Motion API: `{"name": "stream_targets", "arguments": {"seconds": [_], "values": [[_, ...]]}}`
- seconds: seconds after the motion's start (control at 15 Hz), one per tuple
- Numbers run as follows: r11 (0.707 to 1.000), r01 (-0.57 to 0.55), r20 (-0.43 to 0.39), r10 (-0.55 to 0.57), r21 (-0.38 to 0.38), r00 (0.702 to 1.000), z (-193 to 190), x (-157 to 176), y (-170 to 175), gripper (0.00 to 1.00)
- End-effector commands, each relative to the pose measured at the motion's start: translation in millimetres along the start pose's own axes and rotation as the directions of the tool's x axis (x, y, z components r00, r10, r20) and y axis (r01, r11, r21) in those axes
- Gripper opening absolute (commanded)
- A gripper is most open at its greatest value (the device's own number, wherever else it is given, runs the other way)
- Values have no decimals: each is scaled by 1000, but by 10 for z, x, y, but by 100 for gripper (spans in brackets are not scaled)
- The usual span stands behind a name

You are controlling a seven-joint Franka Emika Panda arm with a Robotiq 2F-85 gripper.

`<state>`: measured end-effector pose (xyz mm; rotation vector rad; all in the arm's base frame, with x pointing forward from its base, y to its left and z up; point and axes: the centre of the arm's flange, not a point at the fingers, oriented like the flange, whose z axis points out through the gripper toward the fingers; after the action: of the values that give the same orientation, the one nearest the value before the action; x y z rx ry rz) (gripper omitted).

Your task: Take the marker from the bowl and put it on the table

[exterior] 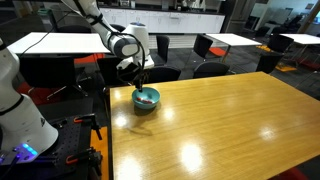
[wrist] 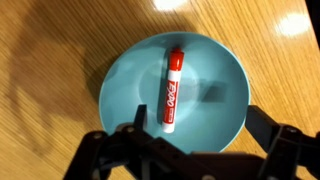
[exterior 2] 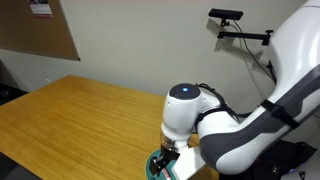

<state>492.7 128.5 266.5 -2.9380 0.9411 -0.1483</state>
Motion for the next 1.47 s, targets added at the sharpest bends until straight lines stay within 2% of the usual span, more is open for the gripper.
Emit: {"name": "stream_targets", "arguments": {"seconds": [0.0, 0.33, 0.73, 1.4], "values": [[997, -79, -9, 78, -16, 997, 128, 41, -133, 100], [985, -166, -28, 165, -47, 986, 260, 102, -167, 100], [990, -136, -64, 134, -36, 989, 442, 246, -111, 100], [989, -147, -65, 146, -9, 987, 692, 323, -25, 100]]}}
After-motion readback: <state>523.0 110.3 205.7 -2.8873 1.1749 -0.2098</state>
